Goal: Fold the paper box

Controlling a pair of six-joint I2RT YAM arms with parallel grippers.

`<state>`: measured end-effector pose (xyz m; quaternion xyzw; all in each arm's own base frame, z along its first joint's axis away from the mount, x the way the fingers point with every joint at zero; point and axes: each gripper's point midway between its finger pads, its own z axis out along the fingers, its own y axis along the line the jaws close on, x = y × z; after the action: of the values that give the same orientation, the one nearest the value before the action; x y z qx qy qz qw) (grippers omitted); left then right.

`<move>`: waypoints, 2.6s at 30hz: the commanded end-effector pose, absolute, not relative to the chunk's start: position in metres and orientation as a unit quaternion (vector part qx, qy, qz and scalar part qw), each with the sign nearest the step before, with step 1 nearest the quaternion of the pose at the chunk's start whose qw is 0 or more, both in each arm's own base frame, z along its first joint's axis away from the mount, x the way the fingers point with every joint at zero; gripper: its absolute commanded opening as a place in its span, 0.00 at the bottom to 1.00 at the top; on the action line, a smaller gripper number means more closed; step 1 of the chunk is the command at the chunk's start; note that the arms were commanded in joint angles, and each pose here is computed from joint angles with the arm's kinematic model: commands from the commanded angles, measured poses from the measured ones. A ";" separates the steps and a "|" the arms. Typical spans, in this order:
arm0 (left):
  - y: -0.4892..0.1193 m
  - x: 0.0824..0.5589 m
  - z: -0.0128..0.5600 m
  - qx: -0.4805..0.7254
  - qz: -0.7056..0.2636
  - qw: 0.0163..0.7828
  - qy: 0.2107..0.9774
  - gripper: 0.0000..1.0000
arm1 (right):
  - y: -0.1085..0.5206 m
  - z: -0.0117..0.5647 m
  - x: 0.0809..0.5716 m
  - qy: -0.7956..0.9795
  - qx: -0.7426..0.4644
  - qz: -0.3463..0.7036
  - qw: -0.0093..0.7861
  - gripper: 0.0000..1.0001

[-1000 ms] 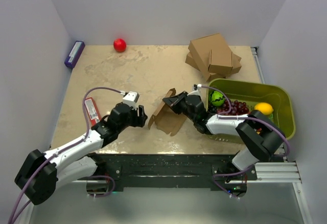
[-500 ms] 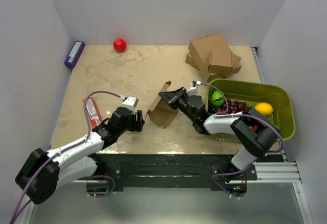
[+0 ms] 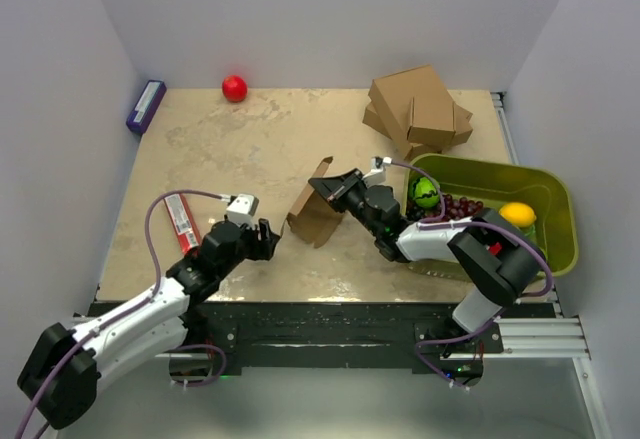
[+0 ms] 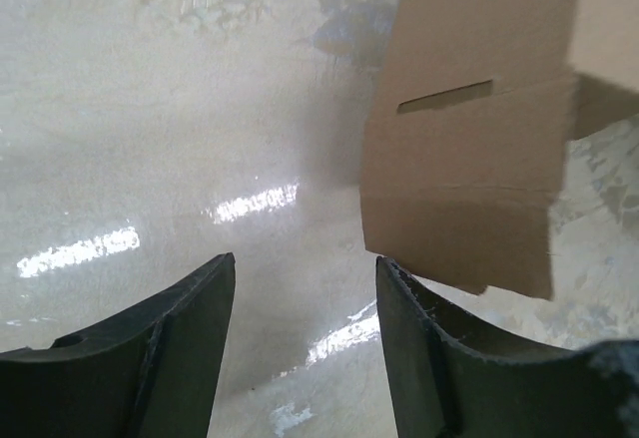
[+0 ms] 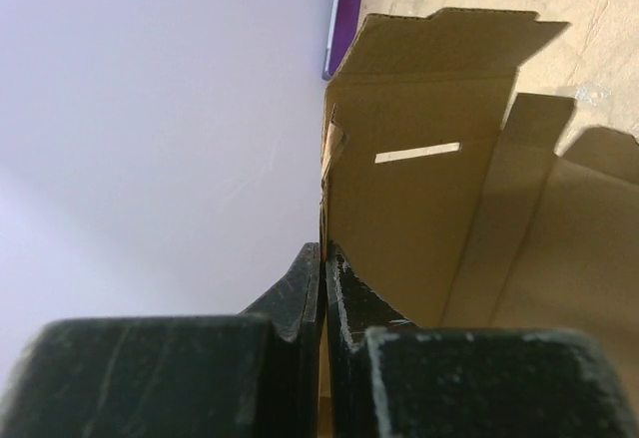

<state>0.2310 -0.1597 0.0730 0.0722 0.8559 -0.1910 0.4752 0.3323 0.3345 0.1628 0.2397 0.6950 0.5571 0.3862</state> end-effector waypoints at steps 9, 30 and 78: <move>-0.141 0.236 0.144 0.015 -0.228 0.597 0.769 0.63 | 0.320 0.085 0.333 0.775 0.246 0.452 0.367 0.00; -0.103 0.235 0.145 -0.066 -0.159 0.587 0.791 0.68 | 0.385 0.101 0.345 0.797 0.210 0.450 0.344 0.00; -0.097 0.247 0.124 -0.076 -0.156 0.560 0.810 0.70 | 0.369 0.119 0.335 0.735 0.202 0.531 0.371 0.00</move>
<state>0.2423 -0.0989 0.1157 -0.0599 0.8218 -0.1456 0.5475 0.3353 0.3688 0.1089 0.2113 0.7699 0.4885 0.3521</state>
